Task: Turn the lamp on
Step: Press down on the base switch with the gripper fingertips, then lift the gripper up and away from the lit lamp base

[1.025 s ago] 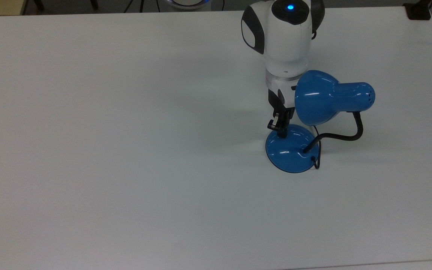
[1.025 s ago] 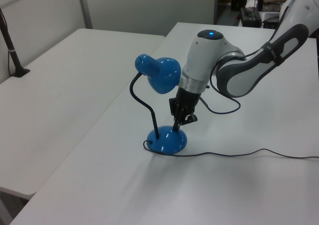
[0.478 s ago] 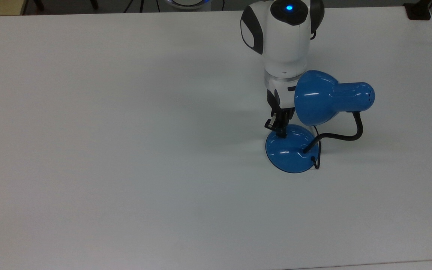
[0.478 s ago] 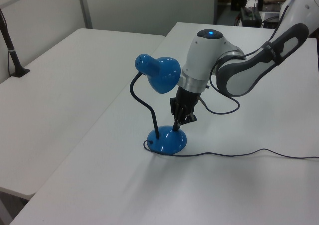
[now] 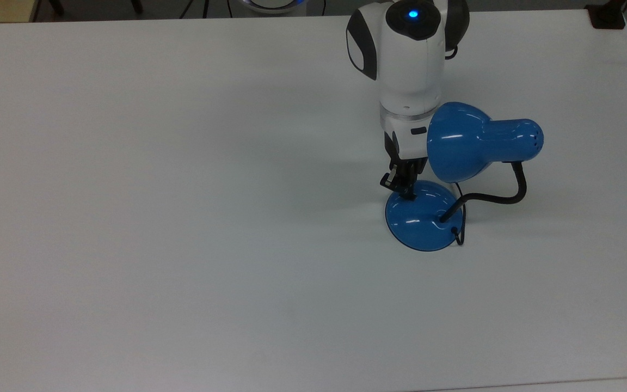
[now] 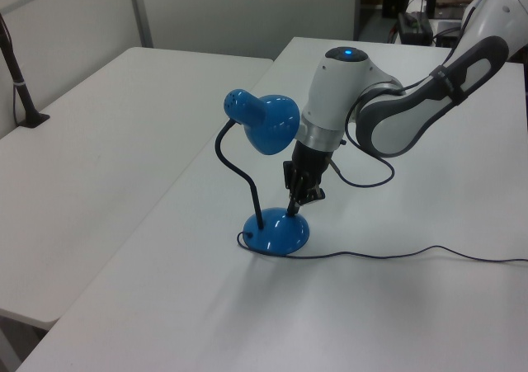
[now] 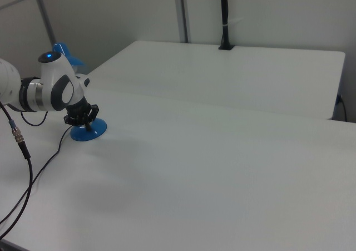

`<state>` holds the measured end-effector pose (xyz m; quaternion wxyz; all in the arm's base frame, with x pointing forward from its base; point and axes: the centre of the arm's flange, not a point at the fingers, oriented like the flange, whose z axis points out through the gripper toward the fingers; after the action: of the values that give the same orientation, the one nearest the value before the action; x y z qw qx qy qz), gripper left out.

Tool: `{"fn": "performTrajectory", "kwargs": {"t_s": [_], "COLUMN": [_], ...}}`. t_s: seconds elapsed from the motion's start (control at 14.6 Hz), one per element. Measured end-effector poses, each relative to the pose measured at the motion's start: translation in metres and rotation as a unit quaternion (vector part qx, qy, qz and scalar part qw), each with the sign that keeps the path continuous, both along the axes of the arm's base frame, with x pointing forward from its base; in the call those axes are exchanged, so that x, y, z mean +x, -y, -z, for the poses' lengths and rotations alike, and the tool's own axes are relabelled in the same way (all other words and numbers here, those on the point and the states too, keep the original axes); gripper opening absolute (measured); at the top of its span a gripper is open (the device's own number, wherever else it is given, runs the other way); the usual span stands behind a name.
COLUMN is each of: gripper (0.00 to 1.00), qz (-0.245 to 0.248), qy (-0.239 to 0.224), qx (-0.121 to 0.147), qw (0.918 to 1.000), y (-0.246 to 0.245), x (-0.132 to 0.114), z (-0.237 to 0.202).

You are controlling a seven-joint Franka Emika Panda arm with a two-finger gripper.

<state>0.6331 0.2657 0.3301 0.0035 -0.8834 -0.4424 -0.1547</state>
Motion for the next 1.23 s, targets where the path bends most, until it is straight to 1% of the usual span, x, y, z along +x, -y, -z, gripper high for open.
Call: {"fn": "performTrajectory", "kwargs": {"t_s": [0.41, 0.68, 1.23], "gripper": [0.01, 0.01, 0.01], "qz": [0.008, 0.013, 0.011], "qy": [-0.003, 0.003, 0.0], "qx": [0.008, 0.014, 0.015], "qw": [0.9999, 0.9998, 0.9998], "y": [0.0001, -0.0034, -0.0085], "x": [0.0005, 0.004, 0.0033], "z": [-0.0006, -0.0081, -0.0029]}}
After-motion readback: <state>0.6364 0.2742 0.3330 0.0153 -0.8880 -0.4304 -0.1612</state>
